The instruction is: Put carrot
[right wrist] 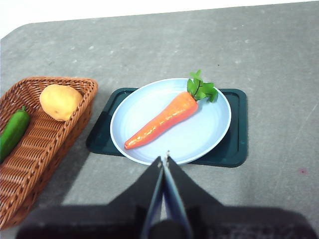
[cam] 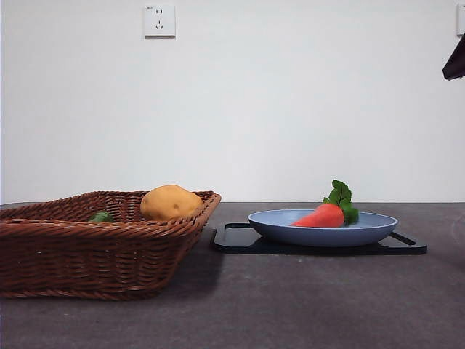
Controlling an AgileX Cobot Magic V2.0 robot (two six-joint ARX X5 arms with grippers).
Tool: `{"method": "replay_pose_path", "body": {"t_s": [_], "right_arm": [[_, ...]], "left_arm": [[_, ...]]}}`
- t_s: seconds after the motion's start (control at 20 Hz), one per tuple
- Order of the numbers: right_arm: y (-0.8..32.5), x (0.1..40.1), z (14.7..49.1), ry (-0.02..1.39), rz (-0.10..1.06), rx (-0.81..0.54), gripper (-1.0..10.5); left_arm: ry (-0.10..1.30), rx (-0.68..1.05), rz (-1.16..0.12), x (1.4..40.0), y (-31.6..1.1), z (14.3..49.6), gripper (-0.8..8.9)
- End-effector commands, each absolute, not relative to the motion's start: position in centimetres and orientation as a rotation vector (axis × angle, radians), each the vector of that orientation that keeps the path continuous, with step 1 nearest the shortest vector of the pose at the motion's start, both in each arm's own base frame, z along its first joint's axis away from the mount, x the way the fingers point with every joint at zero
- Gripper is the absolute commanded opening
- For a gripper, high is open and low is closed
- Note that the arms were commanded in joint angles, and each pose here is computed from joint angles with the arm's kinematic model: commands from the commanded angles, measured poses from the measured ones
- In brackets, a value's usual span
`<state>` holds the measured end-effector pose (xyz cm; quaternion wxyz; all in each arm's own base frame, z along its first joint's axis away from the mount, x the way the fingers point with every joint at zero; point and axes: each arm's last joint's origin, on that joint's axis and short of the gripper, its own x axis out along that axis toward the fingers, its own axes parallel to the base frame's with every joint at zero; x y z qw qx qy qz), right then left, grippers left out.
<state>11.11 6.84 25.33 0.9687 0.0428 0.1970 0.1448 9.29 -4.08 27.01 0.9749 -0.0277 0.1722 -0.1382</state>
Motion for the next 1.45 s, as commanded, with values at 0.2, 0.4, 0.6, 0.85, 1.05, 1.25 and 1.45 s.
{"method": "replay_pose_path", "body": {"t_s": [0.2, 0.4, 0.6, 0.85, 1.05, 1.25, 1.45], "right_arm": [[6.9, 11.1, 25.7, 0.383, 0.294, 0.105, 0.0], [6.9, 11.1, 25.7, 0.383, 0.294, 0.105, 0.0], [6.9, 11.1, 25.7, 0.383, 0.294, 0.105, 0.0], [6.9, 11.1, 25.7, 0.383, 0.294, 0.105, 0.0], [6.9, 11.1, 25.7, 0.383, 0.294, 0.105, 0.0], [6.9, 11.1, 25.7, 0.383, 0.294, 0.105, 0.0], [6.9, 11.1, 25.7, 0.383, 0.294, 0.105, 0.0]], "left_arm": [[0.105, -0.04, -0.112, 6.0, -1.2, 28.5, 0.08], [0.067, 0.003, 0.06, 5.4, -0.1, 26.8, 0.08], [0.14, 0.004, 0.136, 6.3, 0.3, 22.9, 0.08], [0.186, -0.02, 0.133, 8.1, 0.3, 18.8, 0.08], [0.176, -0.029, 0.039, 9.0, 0.1, 16.9, 0.08], [0.215, -0.031, 0.019, 9.3, 0.0, 15.2, 0.08], [0.217, -0.067, 0.02, 9.4, 0.0, 15.0, 0.08]]}}
